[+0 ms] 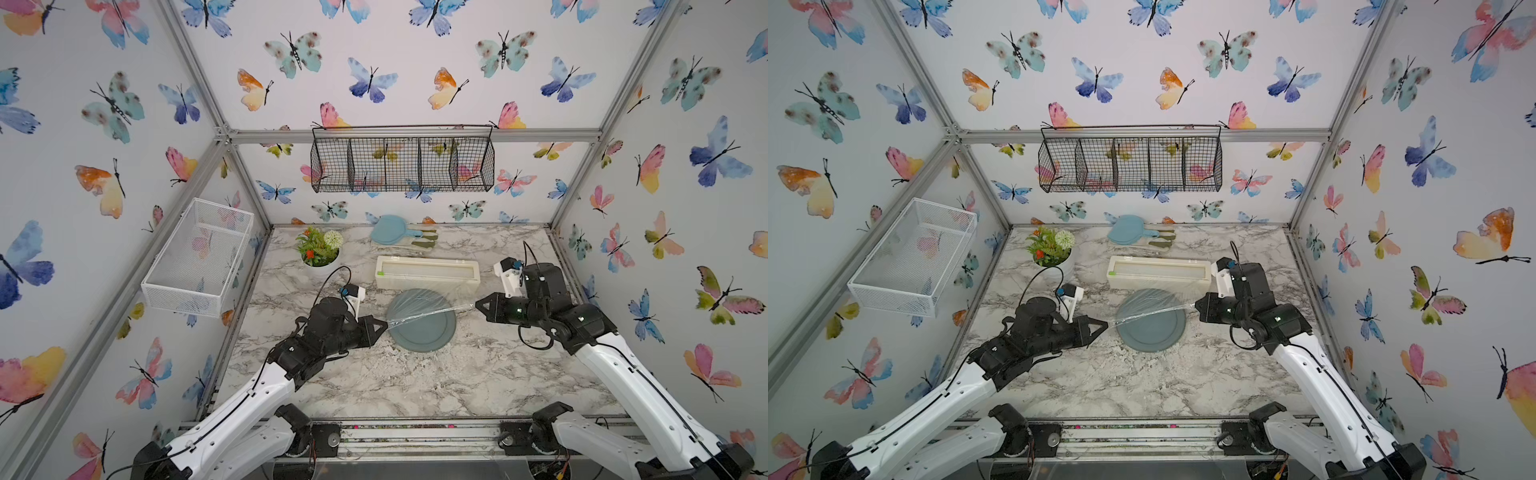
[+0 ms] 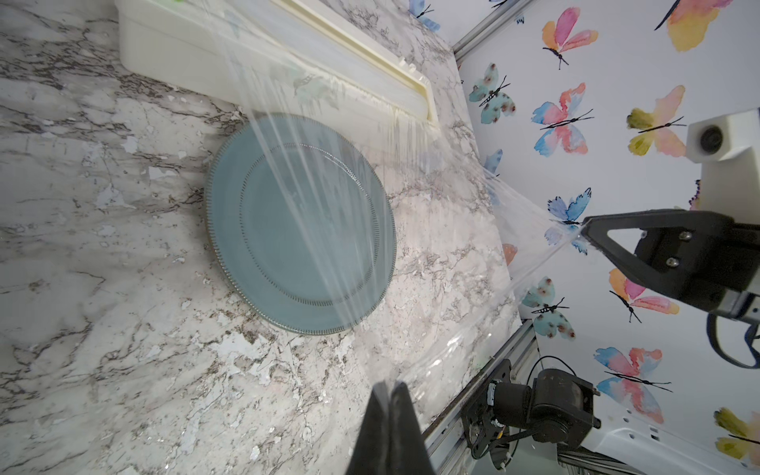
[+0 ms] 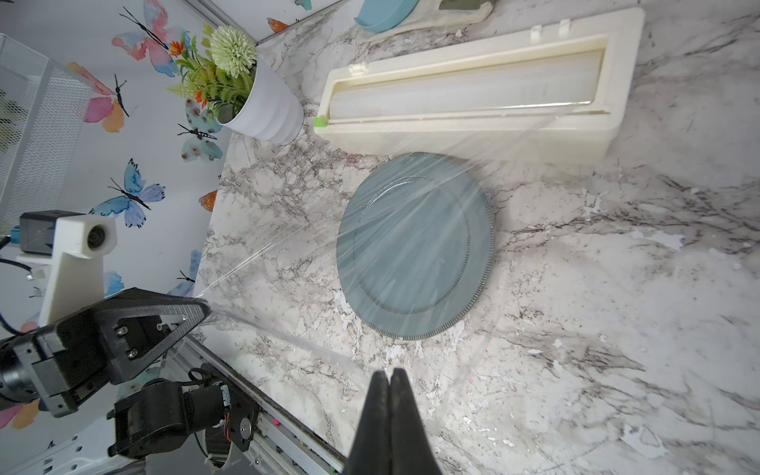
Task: Wrap the plate with plastic wrap
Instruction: Cover the plate with plastic wrap.
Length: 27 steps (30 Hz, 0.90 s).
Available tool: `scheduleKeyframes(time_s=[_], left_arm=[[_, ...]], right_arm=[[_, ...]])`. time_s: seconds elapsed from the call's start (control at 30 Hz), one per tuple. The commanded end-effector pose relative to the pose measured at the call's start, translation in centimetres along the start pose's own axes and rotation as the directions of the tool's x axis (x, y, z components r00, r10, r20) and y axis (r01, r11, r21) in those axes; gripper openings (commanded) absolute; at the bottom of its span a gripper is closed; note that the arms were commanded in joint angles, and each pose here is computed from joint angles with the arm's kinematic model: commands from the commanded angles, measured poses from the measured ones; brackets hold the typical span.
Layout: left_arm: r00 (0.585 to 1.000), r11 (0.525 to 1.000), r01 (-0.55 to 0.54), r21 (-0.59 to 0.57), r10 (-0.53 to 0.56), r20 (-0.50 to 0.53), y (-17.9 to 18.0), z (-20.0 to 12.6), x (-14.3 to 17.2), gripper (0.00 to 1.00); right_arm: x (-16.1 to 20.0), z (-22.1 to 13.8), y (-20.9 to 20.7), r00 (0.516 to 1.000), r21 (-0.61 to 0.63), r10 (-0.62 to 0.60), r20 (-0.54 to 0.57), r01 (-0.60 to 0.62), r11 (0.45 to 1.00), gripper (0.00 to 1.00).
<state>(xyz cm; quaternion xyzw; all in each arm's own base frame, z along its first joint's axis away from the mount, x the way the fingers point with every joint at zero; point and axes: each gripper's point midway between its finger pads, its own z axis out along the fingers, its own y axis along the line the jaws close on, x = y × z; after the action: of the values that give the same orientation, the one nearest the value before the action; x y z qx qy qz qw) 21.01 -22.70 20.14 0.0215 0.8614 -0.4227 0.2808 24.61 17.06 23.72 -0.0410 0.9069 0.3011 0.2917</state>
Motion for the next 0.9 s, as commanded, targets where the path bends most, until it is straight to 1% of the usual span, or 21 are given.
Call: scheduleKeyframes(time_s=[0.0, 0.07, 0.13, 0.3, 0.5, 0.7, 0.8, 0.87], left_arm=[[1.0, 1.0, 0.001, -0.02, -0.001, -0.011, -0.1, -1.0, 0.6, 0.0], [1.0, 0.999, 0.007, -0.033, -0.008, -0.018, 0.5, -0.9, 1.3, 0.0], [0.999, 0.998, 0.023, -0.064, -0.025, -0.037, 2.2, -0.4, 2.5, 0.0], [0.993, 0.99, 0.063, -0.125, -0.075, -0.096, 6.6, 1.6, 6.2, 0.0], [0.978, 0.979, 0.118, -0.167, -0.144, -0.151, 10.6, 3.3, 10.0, 0.0], [0.955, 0.961, 0.141, -0.236, -0.195, -0.225, 13.8, 4.4, 13.1, 0.0], [0.948, 0.955, 0.152, -0.255, -0.214, -0.234, 14.8, 4.7, 13.9, 0.0], [0.945, 0.95, 0.153, -0.271, -0.22, -0.24, 15.3, 4.8, 14.1, 0.0]], right_arm=[[0.1, -1.5, 0.7, 1.0, -0.007, 0.013, 0.006, -0.013, 1.0, 0.02], [0.9, -1.2, 0.4, 1.0, -0.009, 0.018, -0.017, -0.018, 1.0, 0.02], [2.4, 0.0, -0.6, 0.998, 0.003, 0.033, -0.057, -0.033, 0.999, 0.02], [7.7, 4.3, -4.9, 0.983, 0.062, 0.095, -0.157, -0.086, 0.994, 0.02], [13.0, 7.9, -8.3, 0.953, 0.099, 0.16, -0.256, -0.139, 0.985, 0.02], [15.5, 9.6, -10.7, 0.933, 0.162, 0.185, -0.308, -0.14, 0.977, 0.02], [16.4, 10.3, -11.6, 0.925, 0.187, 0.197, -0.324, -0.141, 0.972, 0.02], [16.4, 10.7, -11.7, 0.925, 0.185, 0.198, -0.324, -0.144, 0.972, 0.02]])
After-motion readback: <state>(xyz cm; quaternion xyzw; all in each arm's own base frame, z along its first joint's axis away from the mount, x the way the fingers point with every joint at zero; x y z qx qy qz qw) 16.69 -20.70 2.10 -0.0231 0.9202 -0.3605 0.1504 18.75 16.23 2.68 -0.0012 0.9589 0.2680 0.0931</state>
